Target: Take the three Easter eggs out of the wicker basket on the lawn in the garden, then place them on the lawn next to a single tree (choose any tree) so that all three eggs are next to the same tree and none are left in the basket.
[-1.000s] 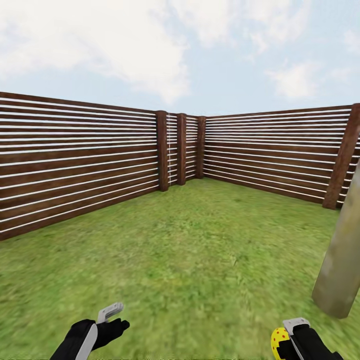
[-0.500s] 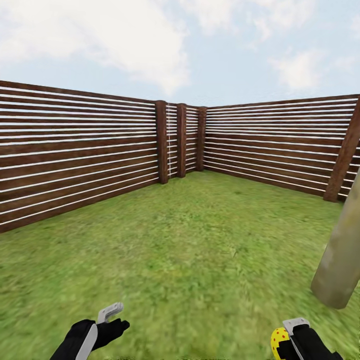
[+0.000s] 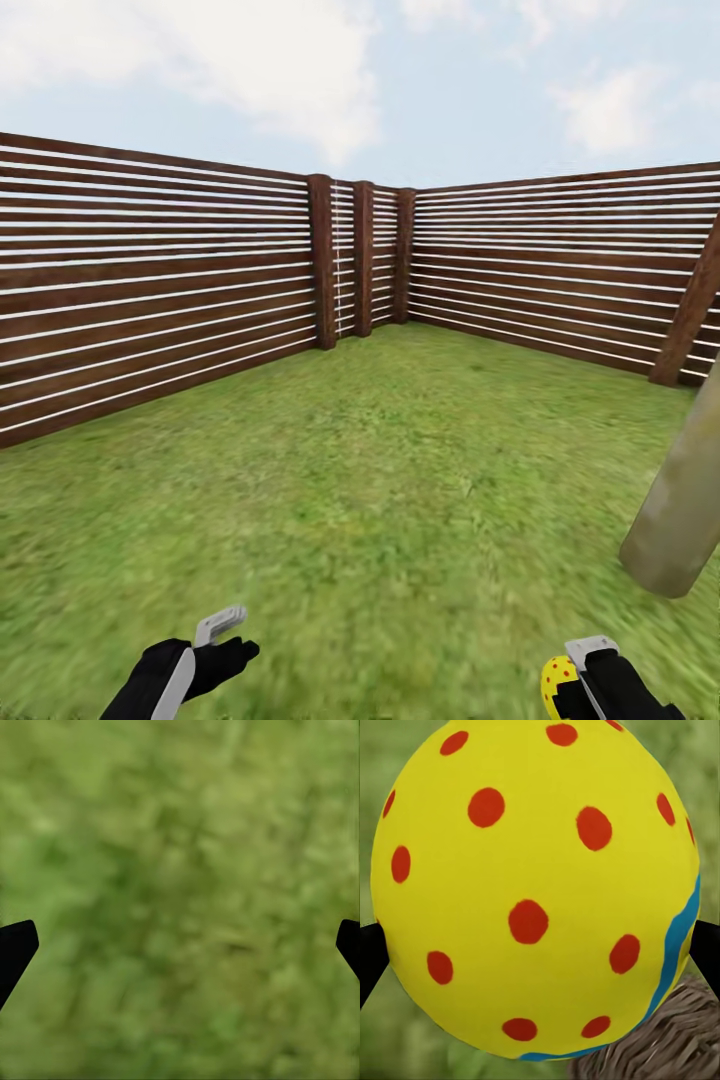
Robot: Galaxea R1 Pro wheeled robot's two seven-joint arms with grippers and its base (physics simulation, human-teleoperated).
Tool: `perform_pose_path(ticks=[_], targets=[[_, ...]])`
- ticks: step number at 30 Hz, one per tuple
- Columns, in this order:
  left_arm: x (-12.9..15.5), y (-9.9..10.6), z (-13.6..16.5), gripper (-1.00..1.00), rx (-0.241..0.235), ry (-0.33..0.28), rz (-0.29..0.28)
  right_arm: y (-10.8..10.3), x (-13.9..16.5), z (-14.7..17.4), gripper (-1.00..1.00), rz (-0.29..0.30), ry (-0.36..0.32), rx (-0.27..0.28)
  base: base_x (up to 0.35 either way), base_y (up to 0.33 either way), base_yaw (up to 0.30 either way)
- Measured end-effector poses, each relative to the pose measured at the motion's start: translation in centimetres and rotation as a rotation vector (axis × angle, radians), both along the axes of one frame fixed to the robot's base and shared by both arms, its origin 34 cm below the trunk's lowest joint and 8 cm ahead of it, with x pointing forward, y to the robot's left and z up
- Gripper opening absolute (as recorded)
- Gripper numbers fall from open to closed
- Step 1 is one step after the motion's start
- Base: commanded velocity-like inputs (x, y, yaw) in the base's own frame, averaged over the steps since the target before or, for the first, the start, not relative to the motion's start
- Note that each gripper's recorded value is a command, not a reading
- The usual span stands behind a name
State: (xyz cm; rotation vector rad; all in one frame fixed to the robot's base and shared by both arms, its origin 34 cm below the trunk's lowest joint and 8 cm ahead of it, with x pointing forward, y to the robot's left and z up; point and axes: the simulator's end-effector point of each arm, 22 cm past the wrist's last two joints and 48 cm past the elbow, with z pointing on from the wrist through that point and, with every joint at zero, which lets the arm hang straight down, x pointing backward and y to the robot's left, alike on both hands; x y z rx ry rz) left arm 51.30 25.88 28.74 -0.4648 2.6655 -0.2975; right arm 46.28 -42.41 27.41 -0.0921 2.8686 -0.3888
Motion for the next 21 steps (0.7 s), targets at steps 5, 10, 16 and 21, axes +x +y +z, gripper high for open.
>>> perform_pose_path(ticks=[5,10,16,21], targets=[[-0.5,0.0,-1.0,1.00,0.000,0.021,0.000,0.1,-0.5,-0.8,-1.00,0.002,0.021,0.001,0.000,0.000,0.000],[-0.9,0.0,-1.8,1.00,-0.001,0.041,0.000,0.1,-1.0,-1.7,-1.00,0.002,0.043,0.000,0.000,0.000,0.000],[-1.5,0.0,-3.0,1.00,-0.001,0.066,-0.001,0.3,-1.6,-2.7,-1.00,0.003,0.067,0.003,0.000,0.000,0.000],[-2.0,0.0,-3.8,1.00,-0.001,0.086,-0.001,0.3,-2.2,-3.5,-1.00,0.003,0.089,0.004,0.000,0.000,0.000]])
